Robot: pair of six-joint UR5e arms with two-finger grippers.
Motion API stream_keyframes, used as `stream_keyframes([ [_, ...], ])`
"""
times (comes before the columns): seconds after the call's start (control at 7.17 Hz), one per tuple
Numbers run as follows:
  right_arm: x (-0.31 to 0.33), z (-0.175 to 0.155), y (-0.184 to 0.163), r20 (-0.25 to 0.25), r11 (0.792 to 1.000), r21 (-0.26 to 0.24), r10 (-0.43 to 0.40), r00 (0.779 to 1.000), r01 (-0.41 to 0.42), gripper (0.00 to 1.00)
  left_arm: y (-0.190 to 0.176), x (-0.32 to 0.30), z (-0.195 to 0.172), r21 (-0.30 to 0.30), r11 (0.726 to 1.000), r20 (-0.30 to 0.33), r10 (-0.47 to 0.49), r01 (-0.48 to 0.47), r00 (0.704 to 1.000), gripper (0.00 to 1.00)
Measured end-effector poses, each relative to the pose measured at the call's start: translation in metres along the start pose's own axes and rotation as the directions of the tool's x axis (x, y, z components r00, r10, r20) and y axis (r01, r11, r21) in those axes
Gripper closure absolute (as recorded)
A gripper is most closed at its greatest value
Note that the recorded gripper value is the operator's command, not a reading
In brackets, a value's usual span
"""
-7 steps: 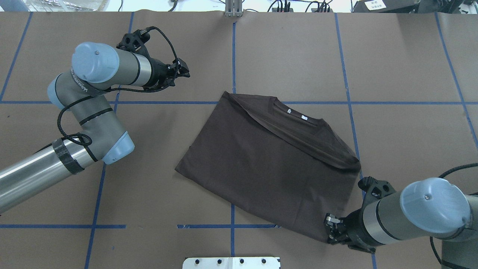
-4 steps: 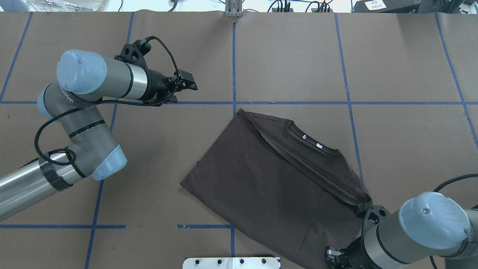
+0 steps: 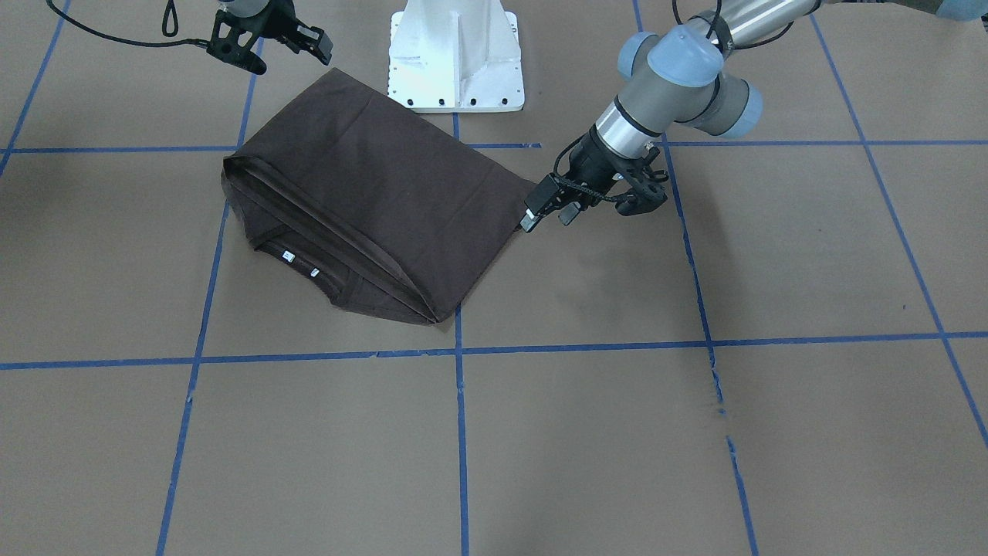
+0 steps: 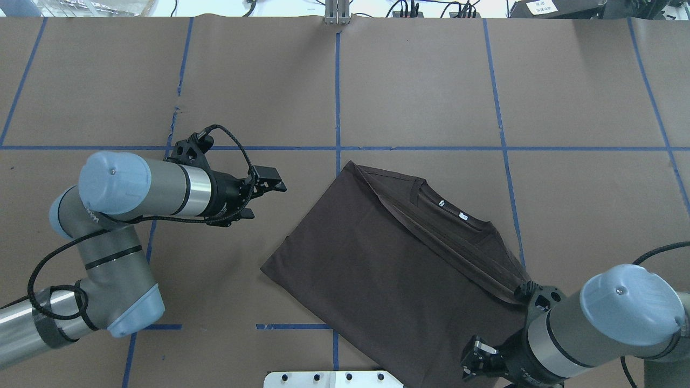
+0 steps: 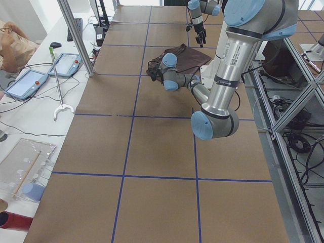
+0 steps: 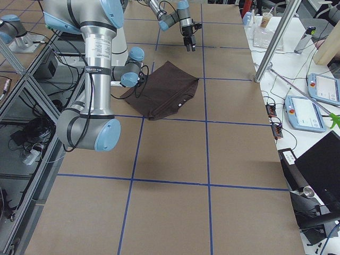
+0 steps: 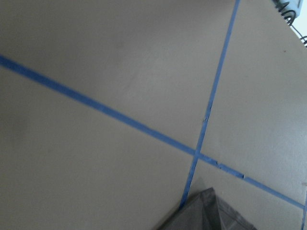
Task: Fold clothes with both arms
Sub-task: 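Grasp the shirt's far edge with the left gripper while the right holds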
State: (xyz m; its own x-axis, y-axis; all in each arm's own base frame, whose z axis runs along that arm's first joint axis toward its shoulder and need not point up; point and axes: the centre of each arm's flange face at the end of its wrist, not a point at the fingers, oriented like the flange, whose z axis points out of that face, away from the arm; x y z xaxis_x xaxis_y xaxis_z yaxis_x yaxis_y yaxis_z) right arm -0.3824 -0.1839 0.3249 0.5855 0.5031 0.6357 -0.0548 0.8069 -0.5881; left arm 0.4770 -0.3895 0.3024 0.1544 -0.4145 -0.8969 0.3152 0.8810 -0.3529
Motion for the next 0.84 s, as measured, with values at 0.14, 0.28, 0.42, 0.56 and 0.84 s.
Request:
stream_keyframes([
  [0.14,-0.005,-0.011,-0.013,0.027,0.999,0.027,0.02,0.999,-0.02,0.0,0.024,-0.025,0.011,0.002,1.0,0.031,0.009,-0.009,0.999,0.15],
  [0.28,-0.009,-0.018,-0.023,0.045,0.998,0.046,0.034,0.998,-0.036,0.0,0.047,-0.04,0.022,0.005,1.0,0.06,0.021,-0.021,0.998,0.24],
  [0.42,-0.01,-0.022,-0.029,0.055,0.997,0.058,0.044,0.998,-0.047,0.0,0.062,-0.048,0.03,0.007,1.0,0.081,0.028,-0.029,0.996,0.36],
  [0.56,-0.011,-0.022,-0.034,0.057,0.996,0.065,0.051,0.997,-0.054,0.0,0.069,-0.051,0.034,0.007,0.999,0.092,0.032,-0.033,0.995,0.84],
  [0.84,-0.011,-0.02,-0.038,0.056,0.996,0.072,0.056,0.997,-0.06,0.0,0.074,-0.052,0.035,0.005,0.999,0.096,0.036,-0.037,0.995,1.0],
])
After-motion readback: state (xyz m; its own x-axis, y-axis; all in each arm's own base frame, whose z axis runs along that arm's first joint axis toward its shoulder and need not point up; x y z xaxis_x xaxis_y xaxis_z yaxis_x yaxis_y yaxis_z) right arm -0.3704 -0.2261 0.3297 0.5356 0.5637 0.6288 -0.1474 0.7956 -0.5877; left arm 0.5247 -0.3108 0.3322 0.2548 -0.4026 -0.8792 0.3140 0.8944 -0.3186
